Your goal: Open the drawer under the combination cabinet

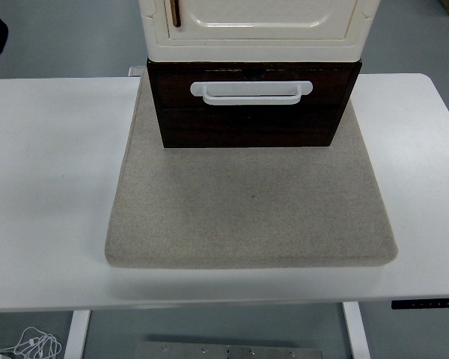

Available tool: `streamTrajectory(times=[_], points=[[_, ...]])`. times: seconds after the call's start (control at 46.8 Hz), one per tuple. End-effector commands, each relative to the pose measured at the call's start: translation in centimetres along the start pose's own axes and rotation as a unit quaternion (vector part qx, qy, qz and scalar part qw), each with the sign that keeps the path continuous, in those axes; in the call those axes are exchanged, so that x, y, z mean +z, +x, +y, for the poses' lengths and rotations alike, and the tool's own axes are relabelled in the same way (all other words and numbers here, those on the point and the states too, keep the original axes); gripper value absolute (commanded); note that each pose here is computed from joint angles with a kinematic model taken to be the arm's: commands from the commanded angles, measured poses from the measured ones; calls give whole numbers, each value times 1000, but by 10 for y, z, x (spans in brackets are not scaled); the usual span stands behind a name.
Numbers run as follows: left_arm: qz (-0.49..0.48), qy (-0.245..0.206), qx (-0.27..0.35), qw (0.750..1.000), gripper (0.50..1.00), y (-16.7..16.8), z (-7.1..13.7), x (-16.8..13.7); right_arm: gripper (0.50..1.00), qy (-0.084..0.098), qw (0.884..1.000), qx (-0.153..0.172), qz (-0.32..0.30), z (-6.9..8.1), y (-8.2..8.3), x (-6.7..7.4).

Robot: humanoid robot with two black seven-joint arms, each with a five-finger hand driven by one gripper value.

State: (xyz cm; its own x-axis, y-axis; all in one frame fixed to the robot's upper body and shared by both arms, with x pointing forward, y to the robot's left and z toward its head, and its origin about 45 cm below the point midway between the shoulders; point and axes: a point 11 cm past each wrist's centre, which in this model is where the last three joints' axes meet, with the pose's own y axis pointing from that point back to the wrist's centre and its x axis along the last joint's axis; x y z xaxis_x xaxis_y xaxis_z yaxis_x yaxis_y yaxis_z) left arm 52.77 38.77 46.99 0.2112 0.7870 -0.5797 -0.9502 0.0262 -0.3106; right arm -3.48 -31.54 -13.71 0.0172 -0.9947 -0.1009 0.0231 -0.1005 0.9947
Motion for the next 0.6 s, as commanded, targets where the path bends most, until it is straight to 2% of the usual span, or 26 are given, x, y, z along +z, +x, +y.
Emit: streamTrajectory(times=[0.0,0.085,0.256,0.363,0.577], points=[[-15,-18,-34,999,1000,-26,-5,25,926,0,1000,0,0,0,0,0],[-48,-31,-67,996,1000,-51,-8,48,926,0,1000,0,0,0,0,0],[-93,-51,-114,988,1000,-96,-14,72,926,0,1000,0,0,0,0,0],[-110,-72,-162,978,1000,-136,-10,96,926,0,1000,0,0,0,0,0],[-208,-62,-260,941,1000,-222,4,106,926,0,1000,0,0,0,0,0]])
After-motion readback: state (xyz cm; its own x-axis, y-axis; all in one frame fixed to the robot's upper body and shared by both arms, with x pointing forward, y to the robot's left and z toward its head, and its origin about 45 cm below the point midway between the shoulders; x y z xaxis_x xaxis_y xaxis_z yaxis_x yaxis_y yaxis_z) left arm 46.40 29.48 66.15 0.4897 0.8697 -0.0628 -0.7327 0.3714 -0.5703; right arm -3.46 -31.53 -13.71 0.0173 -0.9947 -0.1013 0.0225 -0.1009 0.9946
